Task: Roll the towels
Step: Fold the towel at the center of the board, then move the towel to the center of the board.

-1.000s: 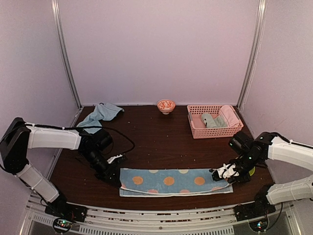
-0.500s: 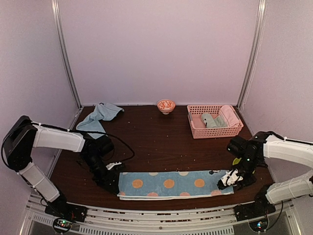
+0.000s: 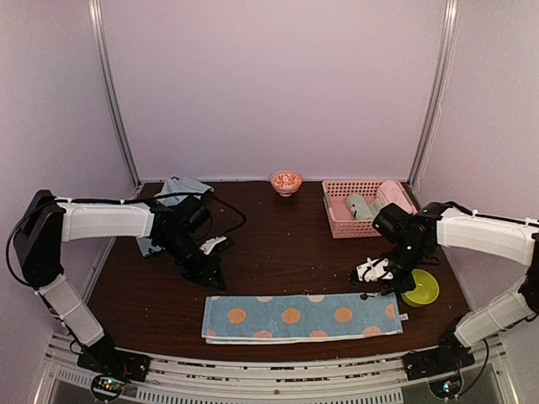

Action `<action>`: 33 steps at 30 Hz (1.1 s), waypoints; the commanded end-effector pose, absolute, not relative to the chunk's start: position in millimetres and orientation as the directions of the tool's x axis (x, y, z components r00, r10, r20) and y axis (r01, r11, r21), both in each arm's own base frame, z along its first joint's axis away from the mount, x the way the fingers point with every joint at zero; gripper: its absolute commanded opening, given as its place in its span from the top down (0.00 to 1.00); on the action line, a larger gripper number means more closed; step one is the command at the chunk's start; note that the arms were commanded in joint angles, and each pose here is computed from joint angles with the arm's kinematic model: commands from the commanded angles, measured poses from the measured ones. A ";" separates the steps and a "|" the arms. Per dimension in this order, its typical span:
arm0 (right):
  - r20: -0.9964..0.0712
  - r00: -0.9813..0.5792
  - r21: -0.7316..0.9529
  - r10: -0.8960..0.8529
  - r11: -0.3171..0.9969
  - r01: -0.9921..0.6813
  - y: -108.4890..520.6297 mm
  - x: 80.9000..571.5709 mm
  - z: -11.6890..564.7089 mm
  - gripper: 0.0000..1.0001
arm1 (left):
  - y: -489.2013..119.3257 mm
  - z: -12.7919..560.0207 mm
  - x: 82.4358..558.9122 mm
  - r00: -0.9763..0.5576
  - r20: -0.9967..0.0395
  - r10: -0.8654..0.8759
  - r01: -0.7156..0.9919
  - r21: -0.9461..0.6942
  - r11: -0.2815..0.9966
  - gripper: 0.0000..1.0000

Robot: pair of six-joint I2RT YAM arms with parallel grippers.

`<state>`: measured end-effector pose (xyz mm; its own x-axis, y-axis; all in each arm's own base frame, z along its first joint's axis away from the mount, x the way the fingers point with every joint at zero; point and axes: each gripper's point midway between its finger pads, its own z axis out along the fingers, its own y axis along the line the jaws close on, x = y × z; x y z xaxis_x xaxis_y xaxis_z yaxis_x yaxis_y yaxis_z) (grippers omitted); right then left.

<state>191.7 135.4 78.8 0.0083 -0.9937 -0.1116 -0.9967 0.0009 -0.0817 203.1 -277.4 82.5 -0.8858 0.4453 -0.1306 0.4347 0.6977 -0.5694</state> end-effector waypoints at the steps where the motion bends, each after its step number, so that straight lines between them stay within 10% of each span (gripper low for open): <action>1: -0.162 -0.154 -0.091 -0.975 0.170 -0.981 152.8 212.7 64.6 0.87 | -298.9 74.0 218.1 -0.898 -0.192 0.396 0.424 -0.615 0.664 1.00; 21: -0.053 -0.312 -0.212 -0.949 0.316 -0.925 157.1 270.1 2.3 0.92 | -203.9 -22.2 226.6 -0.955 -0.055 0.292 0.297 -0.234 0.926 1.00; 33: -0.124 -0.343 -0.383 -0.931 0.364 -0.849 196.9 361.6 13.4 0.88 | -154.5 -4.0 308.1 -0.969 -0.196 0.148 0.170 -0.099 0.980 1.00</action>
